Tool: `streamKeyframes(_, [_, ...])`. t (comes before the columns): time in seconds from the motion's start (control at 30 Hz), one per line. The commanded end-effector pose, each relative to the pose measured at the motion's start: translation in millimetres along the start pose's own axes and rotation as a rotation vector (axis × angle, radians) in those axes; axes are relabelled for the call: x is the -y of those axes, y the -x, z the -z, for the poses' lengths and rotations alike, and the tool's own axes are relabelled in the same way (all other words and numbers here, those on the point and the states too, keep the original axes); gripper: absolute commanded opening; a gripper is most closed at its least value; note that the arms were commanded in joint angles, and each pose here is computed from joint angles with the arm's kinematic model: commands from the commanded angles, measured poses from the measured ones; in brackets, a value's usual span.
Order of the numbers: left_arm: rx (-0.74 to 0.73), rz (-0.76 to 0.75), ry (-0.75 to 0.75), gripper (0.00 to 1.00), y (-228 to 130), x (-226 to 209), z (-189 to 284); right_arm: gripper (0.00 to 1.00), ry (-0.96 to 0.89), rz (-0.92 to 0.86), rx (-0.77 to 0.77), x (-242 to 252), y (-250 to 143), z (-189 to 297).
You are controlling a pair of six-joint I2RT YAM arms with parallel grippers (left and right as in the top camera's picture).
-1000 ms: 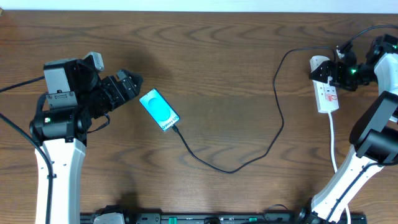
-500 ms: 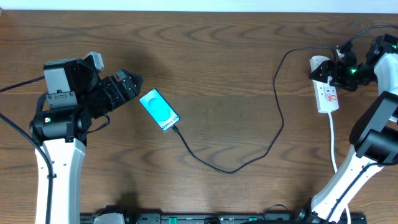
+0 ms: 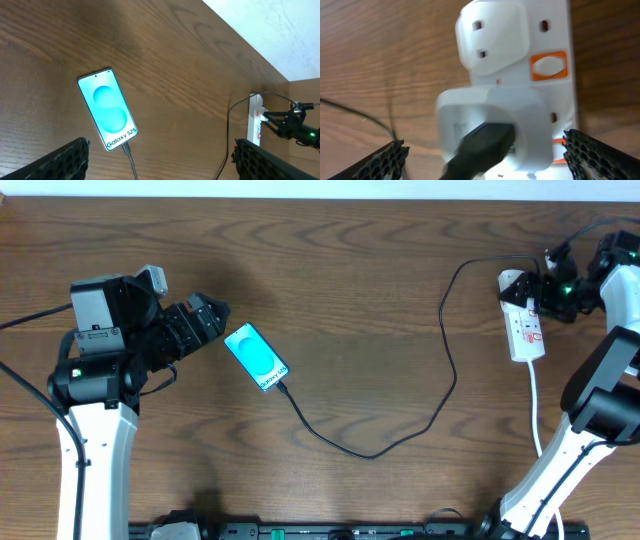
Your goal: Plug charger to phone and switch on socket
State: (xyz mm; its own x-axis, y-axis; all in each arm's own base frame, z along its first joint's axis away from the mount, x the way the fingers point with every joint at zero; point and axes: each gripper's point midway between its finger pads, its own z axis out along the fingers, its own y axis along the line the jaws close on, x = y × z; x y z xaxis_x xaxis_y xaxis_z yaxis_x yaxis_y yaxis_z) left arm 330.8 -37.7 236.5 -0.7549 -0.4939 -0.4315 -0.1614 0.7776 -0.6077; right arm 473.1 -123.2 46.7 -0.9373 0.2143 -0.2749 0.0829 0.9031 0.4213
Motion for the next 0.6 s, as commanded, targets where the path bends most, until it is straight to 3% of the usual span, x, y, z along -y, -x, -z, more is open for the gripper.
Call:
streamKeyframes(0.0, [0.014, -0.018, 0.009, 0.92, 4.4, 0.2, 2.8, 0.99, -0.033, -0.013, -0.015, 3.7, -1.0, -5.5])
streamKeyframes(0.57, [0.012, -0.017, 0.01, 0.92, 3.9, 0.0, 2.8, 0.99, -0.03, -0.067, -0.029, 2.7, -4.8, -5.5])
